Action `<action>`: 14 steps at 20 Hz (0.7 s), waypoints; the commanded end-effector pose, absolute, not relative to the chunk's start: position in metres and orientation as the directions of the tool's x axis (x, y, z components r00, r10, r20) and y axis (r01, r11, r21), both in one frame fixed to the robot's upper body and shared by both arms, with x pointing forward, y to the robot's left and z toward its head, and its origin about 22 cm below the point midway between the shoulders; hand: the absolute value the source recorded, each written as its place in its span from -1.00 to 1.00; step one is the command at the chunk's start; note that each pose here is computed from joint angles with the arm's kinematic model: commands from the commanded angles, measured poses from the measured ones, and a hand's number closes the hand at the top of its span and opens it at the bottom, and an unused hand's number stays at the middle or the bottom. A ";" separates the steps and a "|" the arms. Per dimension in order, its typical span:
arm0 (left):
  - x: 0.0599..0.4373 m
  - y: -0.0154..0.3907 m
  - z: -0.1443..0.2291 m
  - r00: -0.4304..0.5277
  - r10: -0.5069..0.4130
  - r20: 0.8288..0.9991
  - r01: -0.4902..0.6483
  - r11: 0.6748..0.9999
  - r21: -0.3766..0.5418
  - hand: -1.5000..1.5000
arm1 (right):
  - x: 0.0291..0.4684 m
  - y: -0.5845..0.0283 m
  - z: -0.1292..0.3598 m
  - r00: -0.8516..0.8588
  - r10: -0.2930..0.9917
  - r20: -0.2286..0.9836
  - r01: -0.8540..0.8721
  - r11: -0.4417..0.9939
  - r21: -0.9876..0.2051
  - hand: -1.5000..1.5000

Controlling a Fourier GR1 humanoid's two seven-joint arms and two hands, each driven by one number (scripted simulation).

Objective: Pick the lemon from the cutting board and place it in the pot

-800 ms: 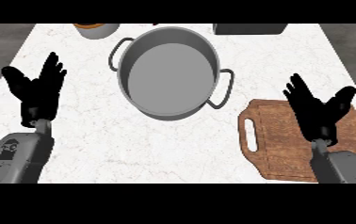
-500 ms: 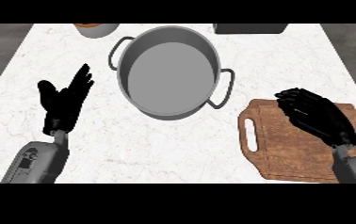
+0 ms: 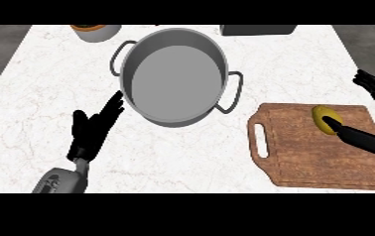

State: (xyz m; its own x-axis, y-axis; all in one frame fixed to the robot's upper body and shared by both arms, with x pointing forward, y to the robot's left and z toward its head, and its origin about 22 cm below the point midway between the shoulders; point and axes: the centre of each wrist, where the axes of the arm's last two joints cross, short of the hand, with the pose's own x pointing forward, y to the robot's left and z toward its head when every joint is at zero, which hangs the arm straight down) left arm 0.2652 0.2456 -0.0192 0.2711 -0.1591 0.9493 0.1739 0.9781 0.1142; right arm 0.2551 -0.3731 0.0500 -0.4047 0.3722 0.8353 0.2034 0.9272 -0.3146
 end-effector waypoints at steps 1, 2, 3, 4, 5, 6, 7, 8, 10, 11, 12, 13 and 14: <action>0.260 0.253 -0.009 0.253 -0.172 0.952 0.214 0.970 0.118 0.00 | 0.224 -0.396 0.063 -0.515 0.379 0.769 0.214 0.925 -0.313 -1.00; 0.254 0.247 -0.015 0.263 -0.165 0.951 0.216 0.970 0.108 0.00 | 0.203 -0.402 0.065 -0.466 0.399 0.790 0.163 0.916 -0.366 -1.00; 0.252 0.243 -0.032 0.260 -0.169 0.951 0.215 0.970 0.113 0.00 | 0.212 -0.400 0.082 -0.399 0.416 0.817 0.138 0.908 -0.395 -1.00; 0.254 0.243 -0.023 0.275 -0.162 0.948 0.225 0.969 0.100 0.00 | 0.223 -0.401 0.095 -0.323 0.459 0.828 0.119 0.888 -0.445 -1.00; 0.256 0.250 -0.026 0.265 -0.162 0.951 0.203 0.973 0.109 0.00 | 0.219 -0.416 0.115 -0.264 0.484 0.834 0.085 0.873 -0.480 -1.00; 0.257 0.246 -0.015 0.270 -0.179 0.946 0.217 0.969 0.121 0.00 | 0.219 -0.412 0.105 -0.201 0.502 0.841 0.083 0.864 -0.496 -1.00; 0.267 0.239 -0.011 0.268 -0.190 0.945 0.223 0.966 0.131 0.00 | 0.226 -0.412 0.119 -0.192 0.517 0.834 0.068 0.855 -0.515 -1.00; 0.262 0.243 -0.011 0.274 -0.165 0.947 0.229 0.968 0.103 0.00 | 0.229 -0.419 0.131 -0.150 0.501 0.853 0.045 0.865 -0.500 -1.00; 0.251 0.237 -0.022 0.265 -0.173 0.949 0.241 0.964 0.108 0.00 | 0.237 -0.419 0.142 -0.089 0.479 0.873 0.028 0.878 -0.479 -1.00; 0.256 0.240 -0.034 0.275 -0.165 0.947 0.228 0.968 0.102 0.00 | 0.234 -0.407 0.147 -0.086 0.445 0.892 0.003 0.895 -0.446 -1.00; 0.254 0.230 -0.019 0.268 -0.170 0.948 0.243 0.965 0.104 0.00 | 0.236 -0.414 0.130 -0.053 0.443 0.895 -0.015 0.896 -0.444 -1.00; 0.268 0.240 -0.029 0.269 -0.183 0.946 0.254 0.961 0.113 0.00 | 0.247 -0.409 0.146 -0.036 0.436 0.899 -0.017 0.900 -0.436 -1.00; 0.262 0.238 -0.024 0.259 -0.165 0.952 0.235 0.967 0.103 0.00 | 0.237 -0.433 0.141 0.016 0.431 0.902 -0.033 0.902 -0.430 -1.00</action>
State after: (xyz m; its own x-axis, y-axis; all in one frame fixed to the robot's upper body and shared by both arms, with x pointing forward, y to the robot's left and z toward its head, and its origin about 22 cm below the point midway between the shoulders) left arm 0.2599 0.2404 -0.0234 0.2678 -0.1719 0.9480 0.2347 0.9660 0.1088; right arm 0.2354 -0.4164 0.1316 -0.0949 0.4461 0.8899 0.0167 0.8946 -0.4466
